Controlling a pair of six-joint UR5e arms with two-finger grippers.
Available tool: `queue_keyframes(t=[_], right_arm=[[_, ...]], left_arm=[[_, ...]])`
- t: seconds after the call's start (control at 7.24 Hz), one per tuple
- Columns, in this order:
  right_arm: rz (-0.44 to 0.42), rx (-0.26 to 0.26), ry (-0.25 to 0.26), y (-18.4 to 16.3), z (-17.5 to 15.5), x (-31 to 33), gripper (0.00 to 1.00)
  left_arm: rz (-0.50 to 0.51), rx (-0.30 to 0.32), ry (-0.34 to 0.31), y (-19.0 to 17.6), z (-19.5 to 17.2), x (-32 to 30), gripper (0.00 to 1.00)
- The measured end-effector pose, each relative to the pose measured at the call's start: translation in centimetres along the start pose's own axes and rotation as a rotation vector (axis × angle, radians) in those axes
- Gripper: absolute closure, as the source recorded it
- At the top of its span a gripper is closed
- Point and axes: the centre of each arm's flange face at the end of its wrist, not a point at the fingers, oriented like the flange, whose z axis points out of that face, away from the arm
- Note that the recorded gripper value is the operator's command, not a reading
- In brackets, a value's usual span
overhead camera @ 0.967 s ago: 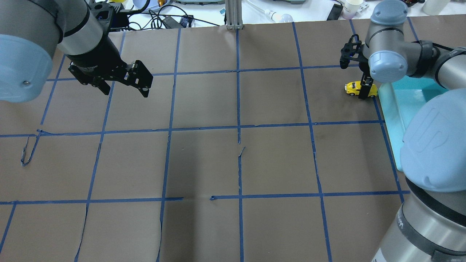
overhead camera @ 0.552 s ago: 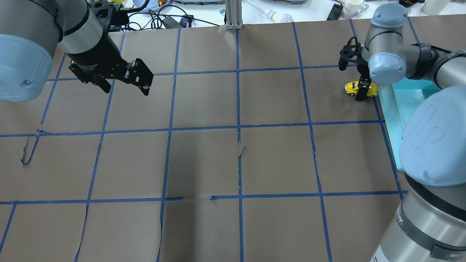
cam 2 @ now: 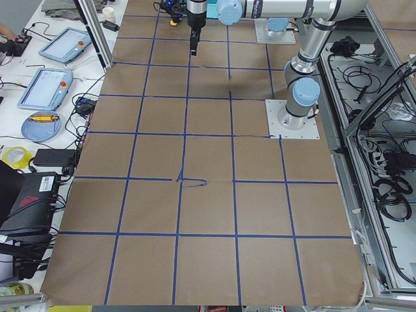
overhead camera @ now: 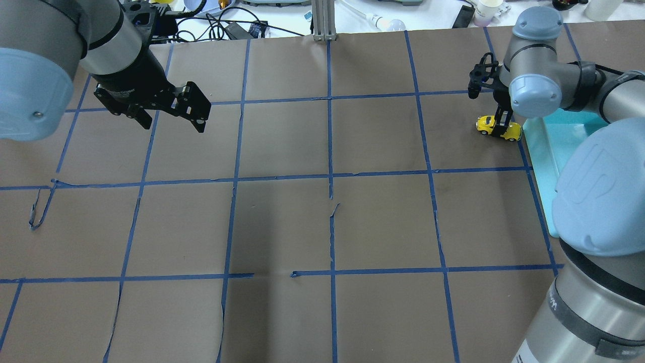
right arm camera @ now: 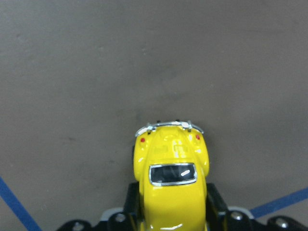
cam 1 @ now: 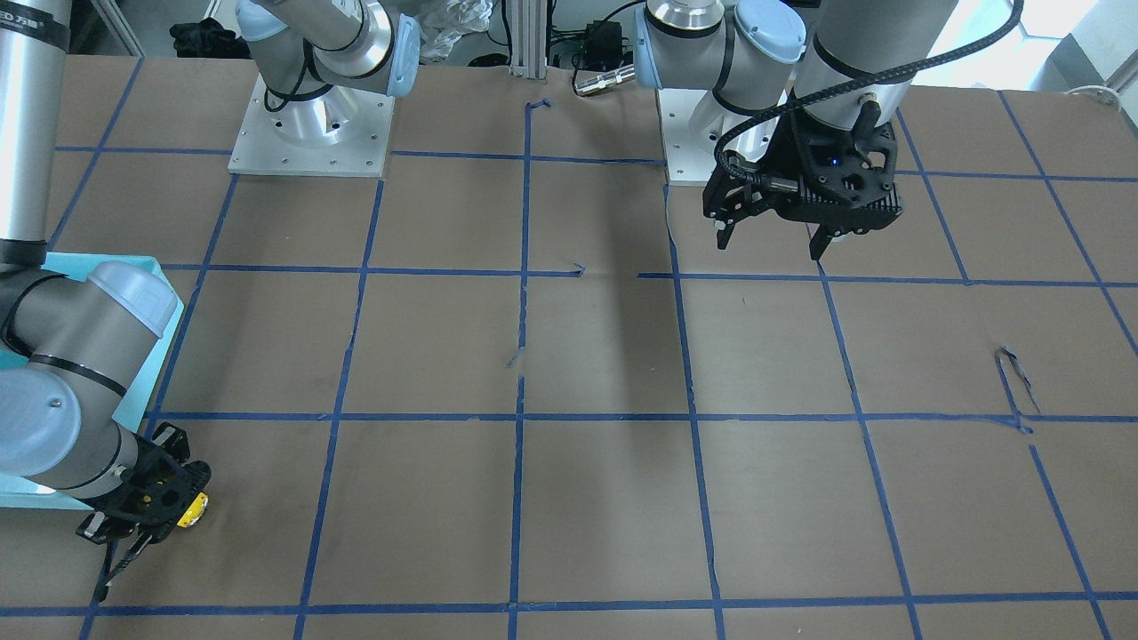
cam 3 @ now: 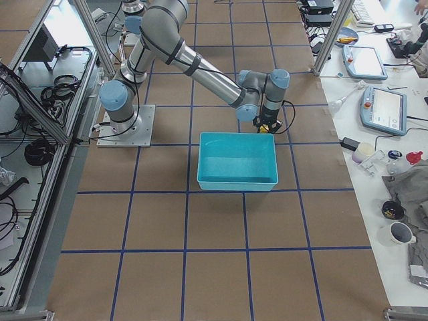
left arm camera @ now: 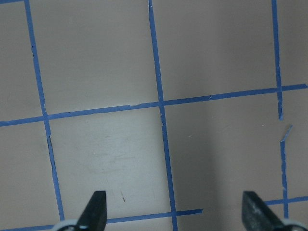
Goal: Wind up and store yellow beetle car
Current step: 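Close the right gripper on the car and lift it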
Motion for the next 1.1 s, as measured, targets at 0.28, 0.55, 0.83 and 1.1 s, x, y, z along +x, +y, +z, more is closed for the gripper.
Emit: queue_keyframes(t=[0.28,0.55,0.83,1.1], right_arm=[[0.021,0.029,0.027,0.1,-2.1,0.2,1.00],[0.034,0.109,0.071,0.0,-6.1,-0.1,1.00],[0.024,0.141,0.122,0.4,-9.9,-0.5,1.00],[-0.049,0.088,0.167,2.2,-12.8,-0.5,1.00]], left_arm=[[0.000,0.002,-0.003,0.0,-0.1,-0.1,0.00],[-0.001,0.002,-0.004,0.1,-0.3,-0.1,0.00],[0.000,0.004,0.000,0.2,-0.5,0.0,0.00],[0.000,0.009,0.003,0.4,-0.7,0.1,0.00]])
